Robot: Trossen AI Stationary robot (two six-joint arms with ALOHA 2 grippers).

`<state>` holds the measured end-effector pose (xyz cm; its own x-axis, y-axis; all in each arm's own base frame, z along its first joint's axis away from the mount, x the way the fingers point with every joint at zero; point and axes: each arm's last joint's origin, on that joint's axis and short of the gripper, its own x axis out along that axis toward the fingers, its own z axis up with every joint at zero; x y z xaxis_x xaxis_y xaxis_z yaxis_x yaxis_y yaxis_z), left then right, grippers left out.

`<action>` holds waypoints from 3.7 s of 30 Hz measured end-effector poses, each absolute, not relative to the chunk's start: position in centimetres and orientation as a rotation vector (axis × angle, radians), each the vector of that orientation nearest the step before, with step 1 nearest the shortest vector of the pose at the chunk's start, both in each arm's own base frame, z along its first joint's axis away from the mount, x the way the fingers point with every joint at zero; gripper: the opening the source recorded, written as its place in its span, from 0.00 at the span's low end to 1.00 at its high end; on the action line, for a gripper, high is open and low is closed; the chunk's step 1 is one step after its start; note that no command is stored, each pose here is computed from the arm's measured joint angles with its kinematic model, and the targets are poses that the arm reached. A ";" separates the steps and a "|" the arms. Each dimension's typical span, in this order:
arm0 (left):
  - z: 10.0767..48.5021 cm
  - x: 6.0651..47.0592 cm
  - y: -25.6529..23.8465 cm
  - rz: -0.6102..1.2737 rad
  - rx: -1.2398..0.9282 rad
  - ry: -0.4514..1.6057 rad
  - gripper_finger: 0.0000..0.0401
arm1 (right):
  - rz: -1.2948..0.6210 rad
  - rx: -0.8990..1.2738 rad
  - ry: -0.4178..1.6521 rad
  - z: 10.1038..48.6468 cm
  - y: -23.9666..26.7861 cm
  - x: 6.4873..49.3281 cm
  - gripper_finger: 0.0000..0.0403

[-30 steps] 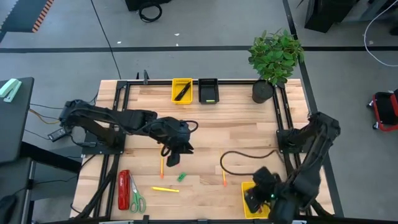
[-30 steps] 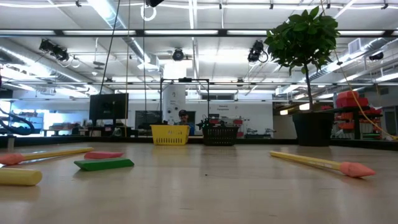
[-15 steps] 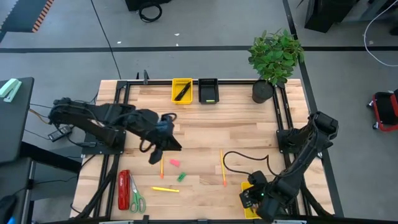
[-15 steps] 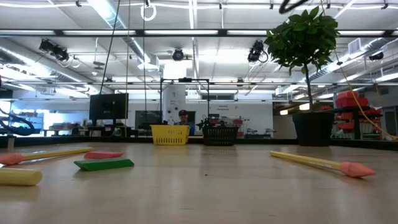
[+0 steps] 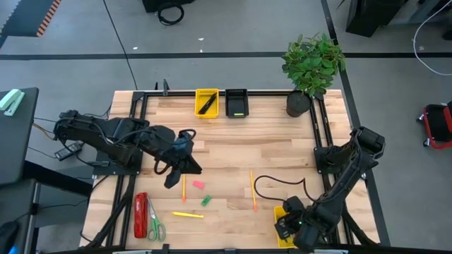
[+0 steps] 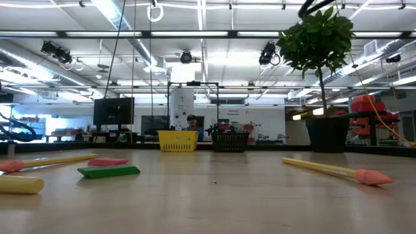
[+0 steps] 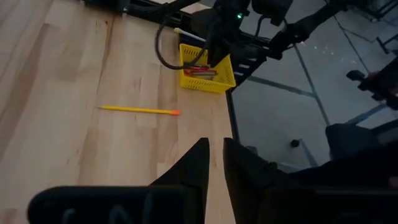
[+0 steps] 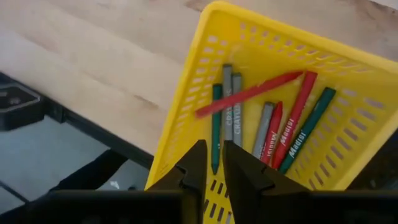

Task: Sort crayons/erasers/pens/pencils in bins
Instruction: Put the left yellow pencil into the bottom black bin

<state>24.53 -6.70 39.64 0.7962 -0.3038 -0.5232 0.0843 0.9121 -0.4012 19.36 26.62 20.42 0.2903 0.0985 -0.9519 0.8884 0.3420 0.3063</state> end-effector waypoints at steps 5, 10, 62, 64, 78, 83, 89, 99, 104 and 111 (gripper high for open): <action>39.8 24.6 -6.7 -0.219 -0.371 0.599 0.14 | -0.637 1.081 1.175 20.5 27.1 19.3 0.26; 39.9 24.8 -6.8 -0.222 -0.371 0.586 0.13 | -0.567 1.027 1.200 20.6 27.4 19.0 0.34; 42.4 25.9 -7.0 -0.288 -0.409 0.299 0.15 | -0.509 1.061 0.963 29.3 22.2 28.0 0.36; 42.9 26.4 -7.1 -0.299 -0.425 0.228 0.15 | -0.504 1.062 0.964 29.3 22.3 27.9 0.36; 45.3 27.8 -6.7 -0.217 -0.613 -0.097 0.14 | -0.432 1.040 0.970 30.2 25.9 23.6 0.36; 44.0 28.5 -8.5 -0.185 -0.671 -0.018 0.11 | -0.403 0.996 0.900 31.7 25.5 21.9 0.36; 41.6 28.5 -10.6 0.020 -0.724 0.122 0.05 | -0.313 0.888 0.857 34.1 23.9 20.5 0.36; 39.6 25.9 -13.4 0.204 -0.909 0.279 0.03 | -0.232 0.683 0.865 36.6 20.9 18.4 0.36; 36.6 24.2 -12.9 0.406 -0.995 0.556 0.03 | -0.282 0.675 0.849 37.5 18.7 17.7 0.36; 33.5 23.6 -12.0 0.664 -0.899 0.779 0.09 | -0.300 0.730 0.769 39.1 16.7 16.7 0.36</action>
